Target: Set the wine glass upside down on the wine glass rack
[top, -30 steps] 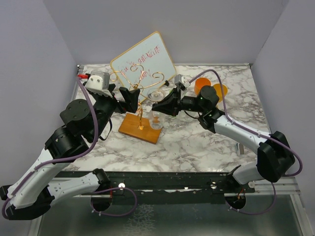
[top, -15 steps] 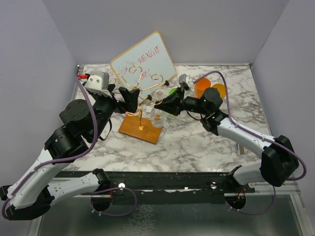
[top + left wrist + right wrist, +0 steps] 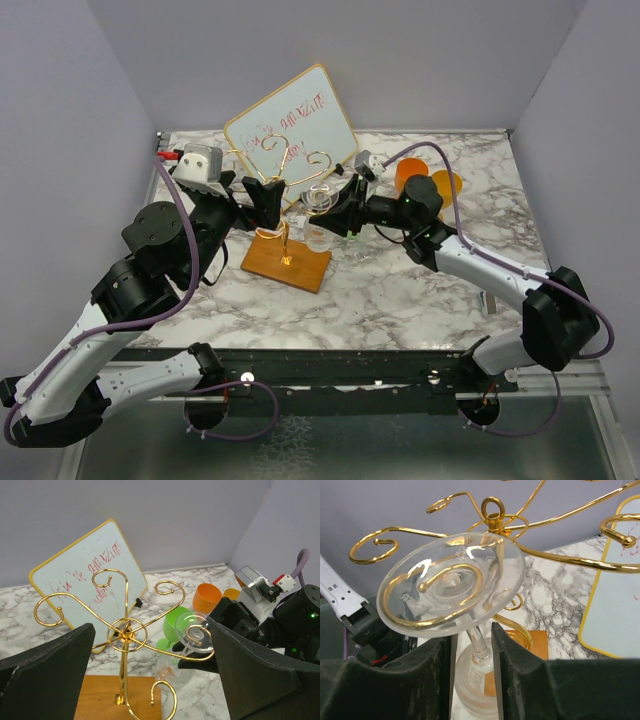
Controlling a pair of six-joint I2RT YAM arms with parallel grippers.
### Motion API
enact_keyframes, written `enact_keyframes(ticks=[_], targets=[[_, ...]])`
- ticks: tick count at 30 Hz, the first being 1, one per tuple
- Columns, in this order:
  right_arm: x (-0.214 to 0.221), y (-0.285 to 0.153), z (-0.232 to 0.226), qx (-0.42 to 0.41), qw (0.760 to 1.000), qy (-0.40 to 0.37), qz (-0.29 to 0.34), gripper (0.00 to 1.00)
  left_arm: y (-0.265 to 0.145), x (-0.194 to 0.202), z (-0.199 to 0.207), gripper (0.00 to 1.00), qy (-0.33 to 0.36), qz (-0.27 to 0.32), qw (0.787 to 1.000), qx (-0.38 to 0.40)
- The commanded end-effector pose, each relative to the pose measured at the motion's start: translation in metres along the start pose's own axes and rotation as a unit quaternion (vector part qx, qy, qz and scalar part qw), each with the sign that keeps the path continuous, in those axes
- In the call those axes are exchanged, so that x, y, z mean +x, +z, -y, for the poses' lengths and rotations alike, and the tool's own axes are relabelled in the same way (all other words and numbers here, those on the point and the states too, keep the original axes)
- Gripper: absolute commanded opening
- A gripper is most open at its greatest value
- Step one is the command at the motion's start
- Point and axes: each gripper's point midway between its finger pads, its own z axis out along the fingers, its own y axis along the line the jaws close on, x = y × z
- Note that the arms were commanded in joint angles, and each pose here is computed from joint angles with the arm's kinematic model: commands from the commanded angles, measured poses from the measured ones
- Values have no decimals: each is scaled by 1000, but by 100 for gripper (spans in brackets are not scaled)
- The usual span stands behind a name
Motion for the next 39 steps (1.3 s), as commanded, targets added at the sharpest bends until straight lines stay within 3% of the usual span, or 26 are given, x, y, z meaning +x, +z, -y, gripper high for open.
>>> enact_keyframes(ticks=[1,7,12,17,21,25,28,31,39], targets=[[-6,-2,-9,-13,1000,7,2,42,0,5,6,99,-2,-8,1000,15],[-7,-17,-13,15,1000,13,3,59,-3,5,15,99,-8,-12,999,43],[4,-38,-15,59,998,19,-17,62,-9,8,24,99,-19,-18,997,73],[7,-76,-8,167,985,45,-28,64,-18,14,24,99,-36,-25,996,83],[3,-118,13,314,943,98,-41,64,-29,14,17,99,-57,-34,995,75],[16,-166,38,476,862,156,-85,64,-43,20,1,99,-74,-55,995,42],[34,-188,45,541,808,187,-140,63,-54,33,-18,99,-78,-79,994,3],[46,-185,52,553,788,198,-184,59,-64,49,-25,99,-78,-106,991,-6],[60,-166,92,587,763,181,-201,53,-83,78,-31,99,-113,-140,984,-6]])
